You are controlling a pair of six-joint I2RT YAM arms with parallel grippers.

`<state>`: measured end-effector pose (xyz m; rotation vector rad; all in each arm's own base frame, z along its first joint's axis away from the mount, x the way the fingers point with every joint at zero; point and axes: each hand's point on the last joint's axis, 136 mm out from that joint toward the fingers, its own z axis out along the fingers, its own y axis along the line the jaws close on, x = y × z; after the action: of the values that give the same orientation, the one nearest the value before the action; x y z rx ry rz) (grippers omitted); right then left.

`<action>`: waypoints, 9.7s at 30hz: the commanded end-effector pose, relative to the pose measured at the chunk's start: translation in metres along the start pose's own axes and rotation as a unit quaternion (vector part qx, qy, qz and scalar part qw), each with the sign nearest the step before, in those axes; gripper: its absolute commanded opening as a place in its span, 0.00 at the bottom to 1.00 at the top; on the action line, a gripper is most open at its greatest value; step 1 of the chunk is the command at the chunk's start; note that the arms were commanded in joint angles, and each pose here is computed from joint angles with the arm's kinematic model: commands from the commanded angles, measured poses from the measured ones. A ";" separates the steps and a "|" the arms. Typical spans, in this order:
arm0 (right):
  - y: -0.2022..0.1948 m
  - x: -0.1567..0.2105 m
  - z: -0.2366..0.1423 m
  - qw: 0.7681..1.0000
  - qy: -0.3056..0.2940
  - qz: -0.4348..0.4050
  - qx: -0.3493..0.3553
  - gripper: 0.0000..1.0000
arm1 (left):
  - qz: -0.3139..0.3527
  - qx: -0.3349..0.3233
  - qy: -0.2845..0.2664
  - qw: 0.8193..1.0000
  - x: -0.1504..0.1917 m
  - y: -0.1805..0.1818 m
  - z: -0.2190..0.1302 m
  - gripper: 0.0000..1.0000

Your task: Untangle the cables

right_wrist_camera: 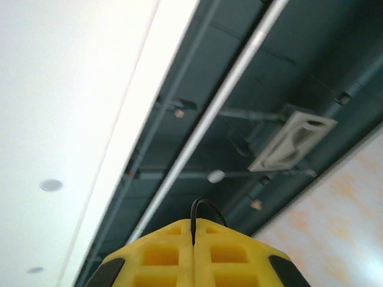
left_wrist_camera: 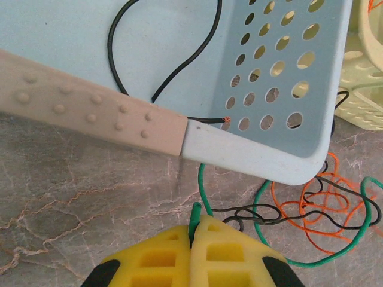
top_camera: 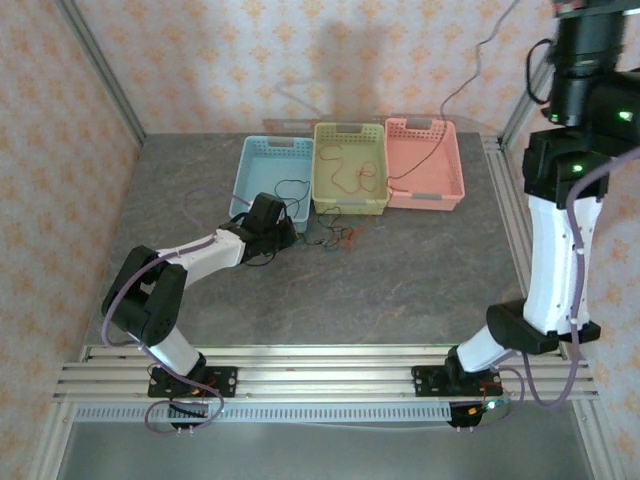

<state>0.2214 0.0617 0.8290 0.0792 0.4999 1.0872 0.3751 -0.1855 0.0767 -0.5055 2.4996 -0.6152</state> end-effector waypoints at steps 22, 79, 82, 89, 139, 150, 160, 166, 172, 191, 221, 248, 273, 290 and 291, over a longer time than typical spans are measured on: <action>-0.095 0.100 -0.120 0.973 0.166 0.009 0.163 0.00 | -0.003 0.004 0.001 1.000 -0.004 -0.003 0.004 0.00; -0.401 0.300 -0.547 0.591 0.507 -0.102 0.619 0.63 | 0.001 0.008 0.016 1.000 -0.001 -0.007 0.010 0.00; -0.406 0.302 -0.545 0.592 0.496 -0.094 0.629 0.61 | 0.002 0.008 0.017 1.000 -0.001 -0.007 0.010 0.00; -0.413 0.303 -0.555 0.576 0.487 -0.091 0.650 0.56 | 0.002 0.008 0.018 1.000 0.000 -0.007 0.010 0.00; -0.164 0.098 -0.300 0.889 0.231 -0.192 0.347 0.00 | 0.003 0.007 0.017 1.000 -0.001 -0.007 0.010 0.00; -0.222 0.214 -0.285 0.901 0.284 0.031 0.326 0.00 | 0.000 0.005 0.014 1.000 -0.001 -0.006 0.009 0.00; -0.238 0.376 -0.267 0.875 0.371 0.106 0.291 0.00 | 0.001 0.005 0.016 1.000 -0.001 -0.006 0.010 0.00; -0.245 0.470 -0.259 0.854 0.412 0.164 0.273 0.00 | 0.001 0.006 0.015 1.000 -0.001 -0.007 0.010 0.00; -0.246 0.541 -0.265 0.846 0.429 0.183 0.258 0.00 | 0.001 0.006 0.016 1.000 -0.001 -0.007 0.010 0.00; -0.269 0.497 -0.340 0.827 0.471 -0.004 0.307 0.48 | 0.002 0.006 0.013 1.000 -0.002 -0.006 0.009 0.00; -0.209 0.465 -0.519 0.751 0.628 -0.144 0.147 0.50 | 0.035 0.108 -0.005 0.994 0.000 -0.050 -0.010 0.00; -0.268 0.450 -0.545 0.667 0.657 -0.154 0.317 0.57 | 0.059 0.055 -0.083 0.993 -0.017 -0.036 -0.044 0.00; -0.285 0.479 -0.598 0.552 0.748 -0.081 0.360 0.42 | 0.025 -0.013 -0.103 0.994 -0.031 0.003 -0.041 0.00; -0.263 0.453 -0.548 0.672 0.666 -0.092 0.310 0.39 | 0.039 0.076 -0.072 0.994 -0.019 -0.031 -0.034 0.00; -0.261 0.451 -0.546 0.681 0.660 -0.093 0.306 0.41 | 0.042 0.082 -0.071 0.993 -0.018 -0.034 -0.034 0.00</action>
<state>0.3599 0.2258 0.0758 -0.2236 2.2972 0.5142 0.3743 -0.1853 0.1229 -0.4022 2.3292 -0.6545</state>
